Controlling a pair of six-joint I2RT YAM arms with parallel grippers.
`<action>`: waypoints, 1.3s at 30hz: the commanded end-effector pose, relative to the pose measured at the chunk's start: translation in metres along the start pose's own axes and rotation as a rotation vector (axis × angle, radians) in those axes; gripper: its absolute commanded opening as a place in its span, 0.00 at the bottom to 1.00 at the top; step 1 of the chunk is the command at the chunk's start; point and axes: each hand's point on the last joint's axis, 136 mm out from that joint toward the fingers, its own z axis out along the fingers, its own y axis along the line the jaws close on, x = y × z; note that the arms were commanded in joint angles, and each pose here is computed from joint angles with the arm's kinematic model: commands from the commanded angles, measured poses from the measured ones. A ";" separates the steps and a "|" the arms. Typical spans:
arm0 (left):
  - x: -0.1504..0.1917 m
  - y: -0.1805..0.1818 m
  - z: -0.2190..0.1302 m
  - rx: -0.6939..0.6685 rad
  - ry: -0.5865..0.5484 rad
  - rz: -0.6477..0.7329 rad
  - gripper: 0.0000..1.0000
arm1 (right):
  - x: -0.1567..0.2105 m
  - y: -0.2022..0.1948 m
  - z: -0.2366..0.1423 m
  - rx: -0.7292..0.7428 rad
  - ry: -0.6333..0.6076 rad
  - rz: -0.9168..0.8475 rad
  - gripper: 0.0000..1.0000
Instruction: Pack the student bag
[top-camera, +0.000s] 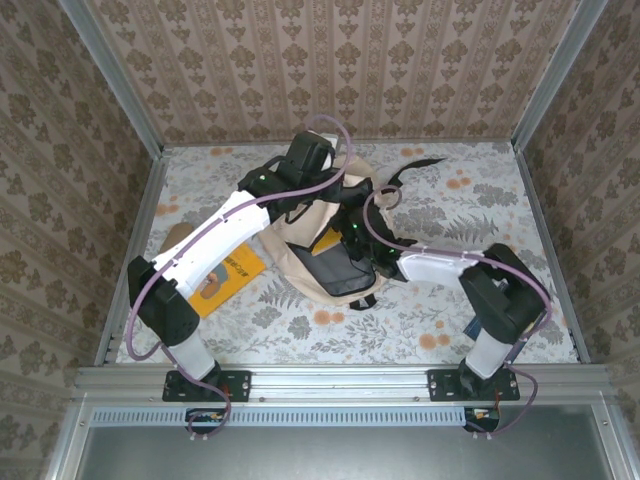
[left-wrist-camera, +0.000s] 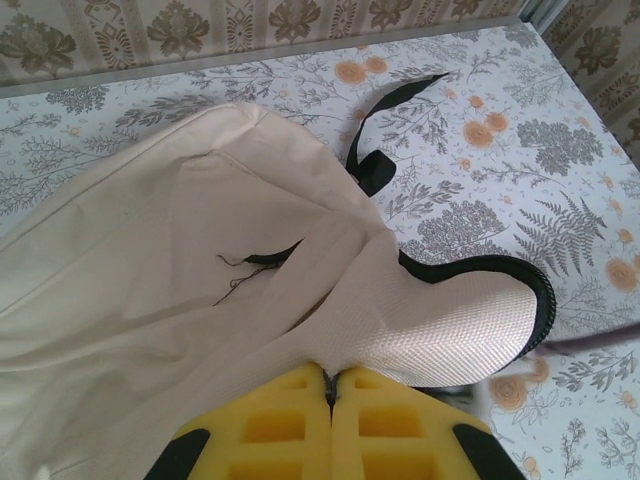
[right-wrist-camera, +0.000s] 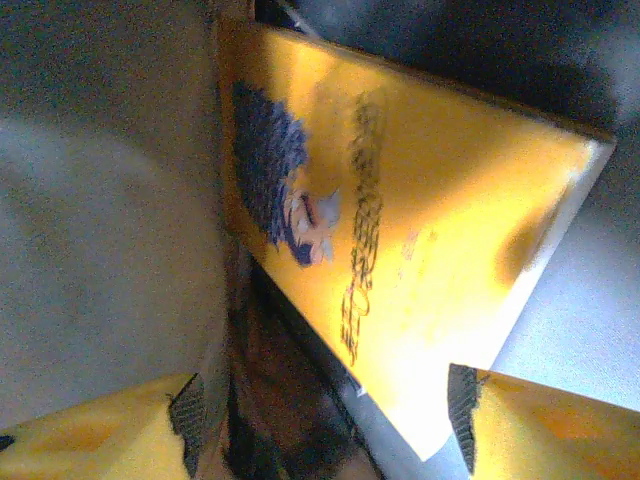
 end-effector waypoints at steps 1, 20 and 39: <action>-0.023 -0.002 -0.020 0.037 -0.083 -0.034 0.00 | 0.012 -0.026 -0.026 0.099 0.079 -0.029 0.70; 0.079 0.051 -0.034 0.001 0.090 -0.023 0.00 | -0.100 -0.084 -0.198 0.500 -0.202 -0.576 0.92; 0.089 0.048 -0.060 0.065 0.067 -0.071 0.93 | -0.185 -0.246 -0.224 0.863 -0.215 -0.094 0.95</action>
